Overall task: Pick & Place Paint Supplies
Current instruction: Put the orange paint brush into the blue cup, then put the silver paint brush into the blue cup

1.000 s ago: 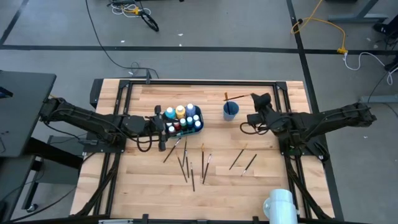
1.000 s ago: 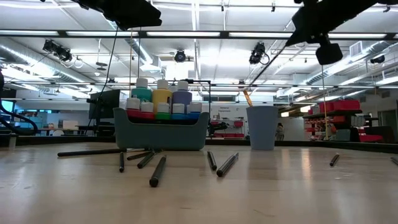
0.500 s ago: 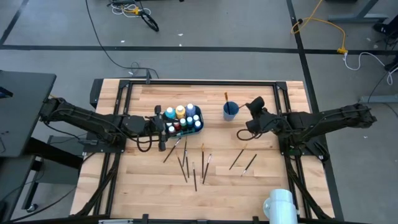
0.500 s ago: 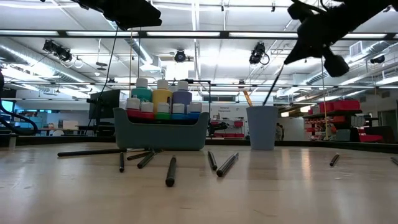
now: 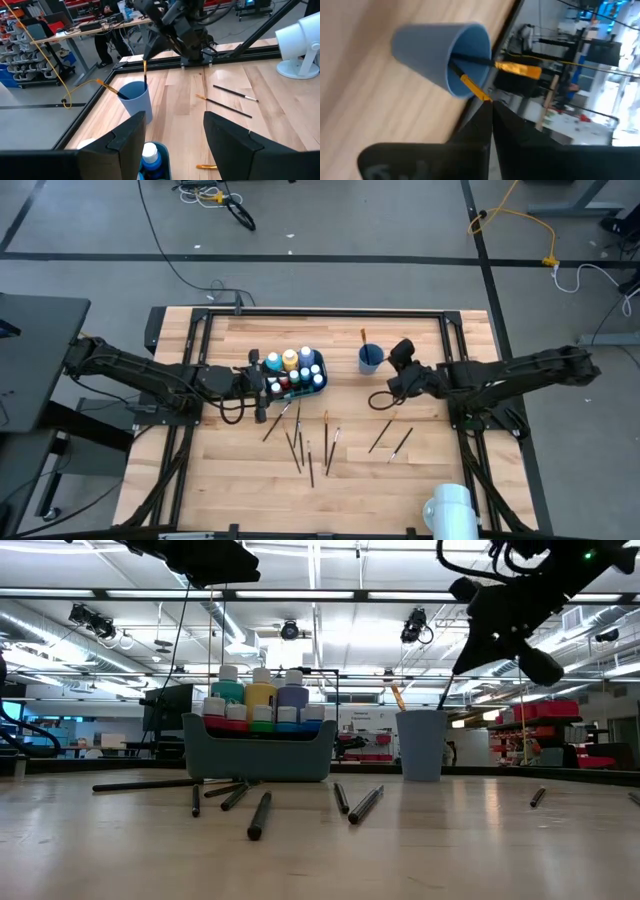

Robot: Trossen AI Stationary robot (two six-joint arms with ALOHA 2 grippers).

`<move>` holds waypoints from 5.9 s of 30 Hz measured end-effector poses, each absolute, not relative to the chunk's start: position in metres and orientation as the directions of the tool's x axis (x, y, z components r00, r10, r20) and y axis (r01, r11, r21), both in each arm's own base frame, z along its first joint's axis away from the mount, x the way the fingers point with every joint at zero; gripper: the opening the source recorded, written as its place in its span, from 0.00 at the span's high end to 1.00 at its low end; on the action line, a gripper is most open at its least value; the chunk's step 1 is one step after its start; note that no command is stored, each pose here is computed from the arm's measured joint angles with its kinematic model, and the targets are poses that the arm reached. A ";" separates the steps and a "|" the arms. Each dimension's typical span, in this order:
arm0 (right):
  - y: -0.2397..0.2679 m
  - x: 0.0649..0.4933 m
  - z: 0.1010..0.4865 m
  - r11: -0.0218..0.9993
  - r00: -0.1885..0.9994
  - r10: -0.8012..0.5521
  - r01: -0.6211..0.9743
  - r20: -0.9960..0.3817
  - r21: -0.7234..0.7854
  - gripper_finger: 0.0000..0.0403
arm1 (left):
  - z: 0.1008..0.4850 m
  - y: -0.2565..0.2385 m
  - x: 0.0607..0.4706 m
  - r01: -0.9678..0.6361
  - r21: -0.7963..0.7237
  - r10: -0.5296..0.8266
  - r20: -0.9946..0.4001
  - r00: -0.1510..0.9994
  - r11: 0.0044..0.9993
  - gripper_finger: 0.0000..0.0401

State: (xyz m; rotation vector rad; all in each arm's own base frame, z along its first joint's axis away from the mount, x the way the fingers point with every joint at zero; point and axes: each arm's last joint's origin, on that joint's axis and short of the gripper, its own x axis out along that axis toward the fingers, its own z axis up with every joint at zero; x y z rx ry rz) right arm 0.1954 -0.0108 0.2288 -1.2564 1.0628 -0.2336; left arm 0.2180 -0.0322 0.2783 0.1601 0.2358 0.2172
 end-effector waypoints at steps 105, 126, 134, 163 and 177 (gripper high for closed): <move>-0.008 0.281 0.214 0.952 0.931 0.213 -0.266 -0.296 -0.150 0.75 | 0.273 -0.032 0.217 -0.205 0.121 0.230 -0.266 0.936 0.971 0.48; 0.039 0.308 0.127 0.941 0.823 0.232 -0.325 -0.519 -0.094 0.75 | 0.276 -0.032 0.217 -0.200 0.143 0.229 -0.234 0.945 0.969 0.48; 0.037 0.308 0.092 0.953 0.763 0.164 -0.287 -0.625 -0.100 0.75 | 0.276 -0.032 0.217 -0.199 0.145 0.229 -0.234 0.945 0.969 0.48; 0.043 0.317 0.106 0.990 0.869 0.140 -0.106 -0.475 0.098 0.75 | 0.276 -0.032 0.217 -0.202 0.147 0.232 -0.233 0.944 0.968 0.48; 0.072 0.308 0.102 0.933 0.859 -0.006 0.189 -0.513 0.306 0.77 | 0.276 -0.032 0.217 -0.199 0.128 0.225 -0.235 0.946 0.972 0.48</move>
